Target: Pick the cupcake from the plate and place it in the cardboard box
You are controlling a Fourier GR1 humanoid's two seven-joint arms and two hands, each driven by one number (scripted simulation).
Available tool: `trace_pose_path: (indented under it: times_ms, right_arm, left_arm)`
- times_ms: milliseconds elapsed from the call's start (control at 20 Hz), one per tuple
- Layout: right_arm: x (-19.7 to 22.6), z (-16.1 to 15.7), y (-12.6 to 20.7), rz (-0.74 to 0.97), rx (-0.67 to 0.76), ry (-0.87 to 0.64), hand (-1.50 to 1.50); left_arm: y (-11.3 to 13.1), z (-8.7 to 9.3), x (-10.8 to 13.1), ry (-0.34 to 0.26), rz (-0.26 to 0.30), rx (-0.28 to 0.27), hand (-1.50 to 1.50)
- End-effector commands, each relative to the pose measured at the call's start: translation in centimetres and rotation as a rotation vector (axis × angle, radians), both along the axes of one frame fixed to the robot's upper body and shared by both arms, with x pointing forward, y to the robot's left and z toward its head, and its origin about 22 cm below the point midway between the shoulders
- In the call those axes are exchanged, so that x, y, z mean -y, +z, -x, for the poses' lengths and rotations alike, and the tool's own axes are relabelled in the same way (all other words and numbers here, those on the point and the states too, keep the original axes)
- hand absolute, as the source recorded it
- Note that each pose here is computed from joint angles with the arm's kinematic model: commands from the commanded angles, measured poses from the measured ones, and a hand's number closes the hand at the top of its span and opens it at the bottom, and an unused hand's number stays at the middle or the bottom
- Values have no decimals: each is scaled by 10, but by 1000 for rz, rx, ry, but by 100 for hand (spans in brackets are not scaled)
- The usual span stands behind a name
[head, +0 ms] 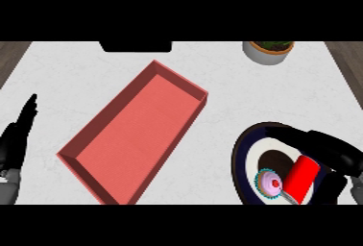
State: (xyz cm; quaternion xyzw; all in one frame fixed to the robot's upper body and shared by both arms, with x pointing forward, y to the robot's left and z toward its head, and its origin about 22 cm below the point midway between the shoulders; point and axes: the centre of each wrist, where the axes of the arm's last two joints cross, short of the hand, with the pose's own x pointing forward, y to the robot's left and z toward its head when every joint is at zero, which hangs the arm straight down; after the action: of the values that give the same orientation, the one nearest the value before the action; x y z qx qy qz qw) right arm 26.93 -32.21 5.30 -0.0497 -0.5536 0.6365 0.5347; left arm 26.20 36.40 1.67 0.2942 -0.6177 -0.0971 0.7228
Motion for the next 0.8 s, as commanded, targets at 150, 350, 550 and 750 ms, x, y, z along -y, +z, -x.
trace_pose_path:
  times_ms: [150,350,550,750]
  right_arm:
    - [-11,11,-12,17,-7,22,-150]
    - [-29,7,-4,41,-18,13,-150]
    - [-42,3,-11,-6,-31,46,-150]
    - [-31,22,-9,-52,-35,90,-150]
  left_arm:
    - [3,-2,10,22,10,-2,0]
    - [5,1,-8,-3,5,-8,0]
    - [5,-3,-2,10,-8,11,0]
    - [5,-7,-10,11,0,-4,0]
